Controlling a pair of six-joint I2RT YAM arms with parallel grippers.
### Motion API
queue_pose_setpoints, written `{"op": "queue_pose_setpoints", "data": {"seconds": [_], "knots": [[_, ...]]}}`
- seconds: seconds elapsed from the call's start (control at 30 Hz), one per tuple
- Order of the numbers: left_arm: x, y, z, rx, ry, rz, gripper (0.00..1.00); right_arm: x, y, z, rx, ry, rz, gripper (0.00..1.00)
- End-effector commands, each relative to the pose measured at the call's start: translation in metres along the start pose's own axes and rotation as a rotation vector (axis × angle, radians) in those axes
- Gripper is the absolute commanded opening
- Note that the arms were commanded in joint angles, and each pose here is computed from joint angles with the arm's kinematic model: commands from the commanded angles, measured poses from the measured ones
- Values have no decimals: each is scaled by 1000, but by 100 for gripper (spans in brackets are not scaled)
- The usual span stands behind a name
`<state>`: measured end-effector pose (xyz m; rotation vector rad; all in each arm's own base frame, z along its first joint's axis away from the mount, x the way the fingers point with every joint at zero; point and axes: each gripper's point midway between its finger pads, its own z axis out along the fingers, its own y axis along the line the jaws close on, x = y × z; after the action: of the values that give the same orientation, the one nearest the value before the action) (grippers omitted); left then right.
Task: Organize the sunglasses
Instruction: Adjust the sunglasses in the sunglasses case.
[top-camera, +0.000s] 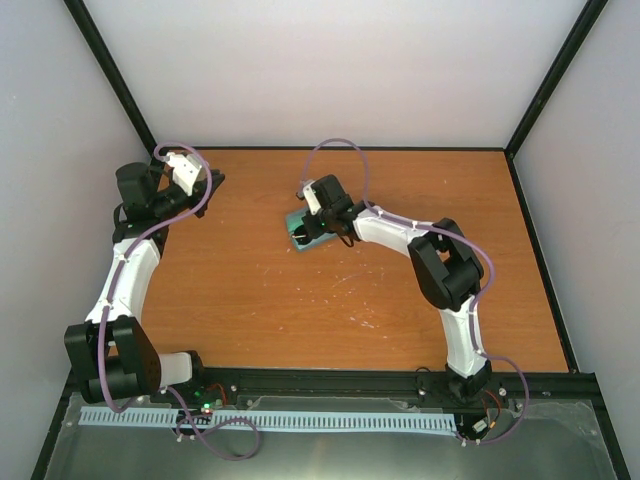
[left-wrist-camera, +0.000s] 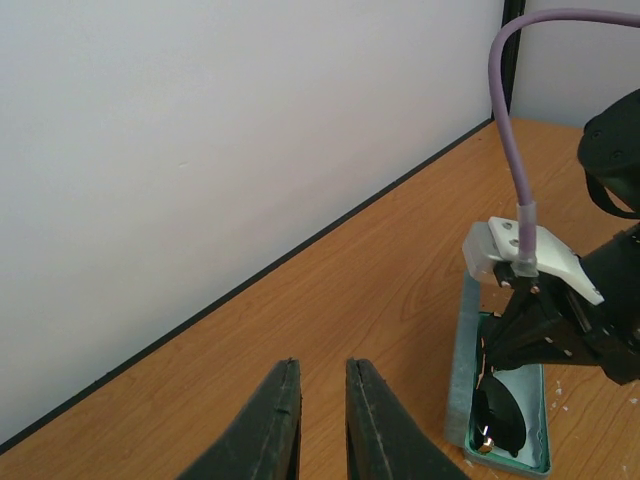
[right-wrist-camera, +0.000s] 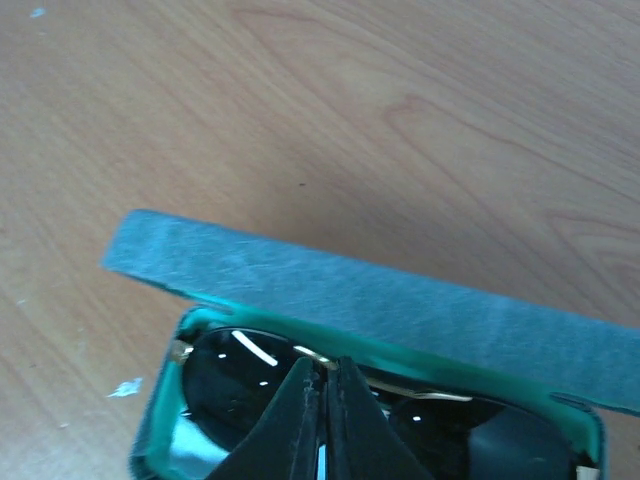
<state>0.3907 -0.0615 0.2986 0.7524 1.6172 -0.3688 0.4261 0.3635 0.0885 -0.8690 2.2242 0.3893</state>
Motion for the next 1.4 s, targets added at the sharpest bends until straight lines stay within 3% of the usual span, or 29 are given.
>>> {"op": "queue_pose_setpoints", "data": {"seconds": [0.0,0.37,1.07,1.23,1.37], "knots": [[-16,2,-6,-9,-39,32,16,-3,-20,11,46,-4,37,4],[-14,5,-4,-10,-34,29,16,9,-24,31,34,60,40,3],[-11,3,-5,-5,-34,23,16,80,-13,31,-14,242,102,3],[-12,2,-5,-4,-36,23,16,83,-15,26,2,244,112,3],[-14,3,-5,-4,-41,22,16,60,-22,15,48,165,119,5]]}}
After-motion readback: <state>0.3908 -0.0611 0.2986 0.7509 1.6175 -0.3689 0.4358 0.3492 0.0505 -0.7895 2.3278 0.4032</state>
